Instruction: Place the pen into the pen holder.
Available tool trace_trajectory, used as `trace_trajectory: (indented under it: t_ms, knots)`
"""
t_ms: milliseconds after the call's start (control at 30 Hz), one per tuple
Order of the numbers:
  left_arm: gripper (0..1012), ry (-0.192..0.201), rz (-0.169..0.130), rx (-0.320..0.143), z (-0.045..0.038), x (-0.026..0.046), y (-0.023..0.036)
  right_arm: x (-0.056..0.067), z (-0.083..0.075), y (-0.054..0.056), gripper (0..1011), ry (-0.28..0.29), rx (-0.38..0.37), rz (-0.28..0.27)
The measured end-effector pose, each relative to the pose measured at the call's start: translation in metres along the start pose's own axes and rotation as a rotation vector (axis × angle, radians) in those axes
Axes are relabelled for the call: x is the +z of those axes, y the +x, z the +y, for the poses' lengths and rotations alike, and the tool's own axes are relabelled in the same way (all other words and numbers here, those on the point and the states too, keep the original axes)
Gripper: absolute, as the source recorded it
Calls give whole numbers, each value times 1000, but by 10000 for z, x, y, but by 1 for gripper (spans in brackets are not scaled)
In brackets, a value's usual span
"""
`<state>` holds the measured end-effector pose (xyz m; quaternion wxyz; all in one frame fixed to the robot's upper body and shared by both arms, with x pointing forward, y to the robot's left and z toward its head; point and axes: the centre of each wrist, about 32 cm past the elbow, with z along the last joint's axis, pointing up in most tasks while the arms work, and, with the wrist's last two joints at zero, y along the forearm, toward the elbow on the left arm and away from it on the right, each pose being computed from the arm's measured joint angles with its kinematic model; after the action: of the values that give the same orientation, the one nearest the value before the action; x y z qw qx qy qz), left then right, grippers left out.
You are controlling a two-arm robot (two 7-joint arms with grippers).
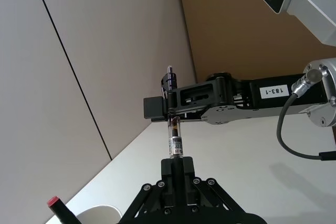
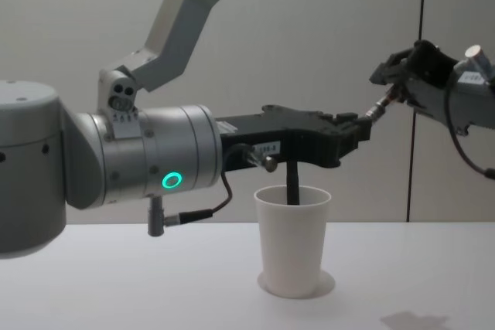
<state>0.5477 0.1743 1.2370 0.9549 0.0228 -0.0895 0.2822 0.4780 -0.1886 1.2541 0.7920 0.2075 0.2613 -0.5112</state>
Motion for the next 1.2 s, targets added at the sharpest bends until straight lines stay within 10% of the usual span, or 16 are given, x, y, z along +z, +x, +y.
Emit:
trace_trajectory:
  t_ms: [567,1200]
  knots:
    - [130,-2,1,0,-1,1,0,1,20,-22,131,19,7,-6]
    - [736,0,0,0,0,0,0,28,23,-15,130,37,-1,-47]
